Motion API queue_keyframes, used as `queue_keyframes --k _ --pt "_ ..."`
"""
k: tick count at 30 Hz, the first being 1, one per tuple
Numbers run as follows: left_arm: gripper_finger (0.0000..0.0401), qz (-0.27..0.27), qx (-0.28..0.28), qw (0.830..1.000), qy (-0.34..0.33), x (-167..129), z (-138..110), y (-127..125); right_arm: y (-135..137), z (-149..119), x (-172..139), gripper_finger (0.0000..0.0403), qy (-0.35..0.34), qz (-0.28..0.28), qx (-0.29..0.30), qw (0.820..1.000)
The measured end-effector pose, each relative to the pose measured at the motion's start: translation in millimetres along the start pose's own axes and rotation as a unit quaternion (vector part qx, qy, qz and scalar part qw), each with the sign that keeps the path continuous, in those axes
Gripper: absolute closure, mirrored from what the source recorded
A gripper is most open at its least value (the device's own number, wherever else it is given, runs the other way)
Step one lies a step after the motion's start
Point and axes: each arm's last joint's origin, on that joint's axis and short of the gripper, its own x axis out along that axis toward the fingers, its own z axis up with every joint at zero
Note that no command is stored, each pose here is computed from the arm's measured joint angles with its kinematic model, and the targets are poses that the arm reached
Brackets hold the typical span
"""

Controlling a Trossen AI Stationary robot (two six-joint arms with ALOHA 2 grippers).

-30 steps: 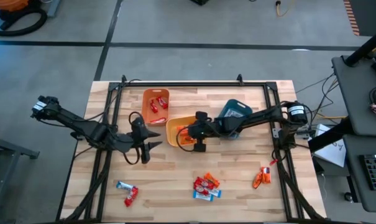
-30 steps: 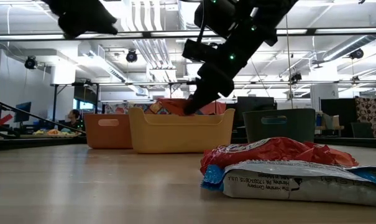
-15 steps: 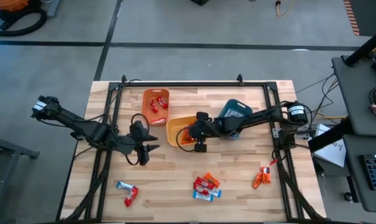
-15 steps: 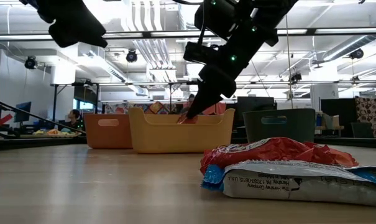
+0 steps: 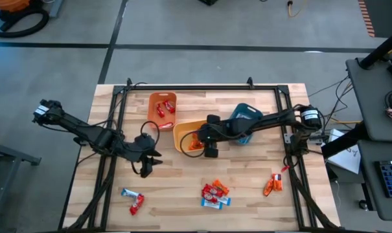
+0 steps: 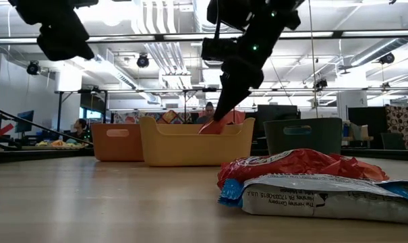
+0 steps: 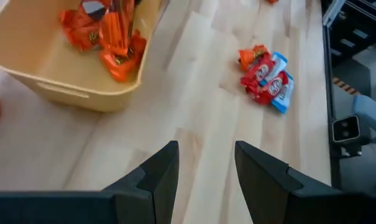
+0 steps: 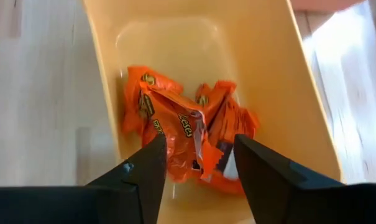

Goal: Sort candy
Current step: Put the orange chocolate into the yellow bin

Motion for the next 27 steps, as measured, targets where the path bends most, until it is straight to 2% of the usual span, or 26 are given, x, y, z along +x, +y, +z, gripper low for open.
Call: queue_keyframes --k 7,14,18,20,22,24,26,27 --pt "0.0260 -0.004 -0.006 1.000 0.010 -0.1 -1.2 0.0 -0.2 4.6 -12.5 0.0196 0.040 0.003 0.001 0.999" --pt "0.0260 -0.003 -0.008 1.000 0.011 -0.1 -1.5 0.2 -1.1 4.7 -19.1 0.0195 0.066 0.002 -0.015 0.998" --pt "0.0260 -0.002 -0.007 1.000 0.011 0.0 -1.6 0.4 -1.7 10.8 -18.5 0.0195 0.034 -0.005 0.007 0.999" --pt "0.0260 -0.001 -0.007 1.000 0.010 0.0 -1.6 0.4 -3.4 13.2 -18.6 0.0195 0.022 -0.035 0.013 0.999" --pt "0.0260 -0.001 -0.007 1.000 0.010 -0.1 -1.5 0.4 -6.2 18.8 -18.1 0.0195 -0.008 -0.054 0.047 0.997" --pt "0.0260 -0.001 -0.007 1.000 0.010 0.0 -1.6 0.4 -7.9 25.2 -17.8 0.0195 -0.041 -0.023 0.080 0.996" --pt "0.0260 -0.001 -0.007 1.000 0.010 0.0 -1.6 0.4 -9.7 27.4 -17.5 0.0195 -0.052 0.040 0.092 0.994" --pt "0.0260 -0.001 -0.007 1.000 0.011 0.0 -1.6 0.5 -11.0 27.8 -17.3 0.0195 -0.054 0.042 0.102 0.992"
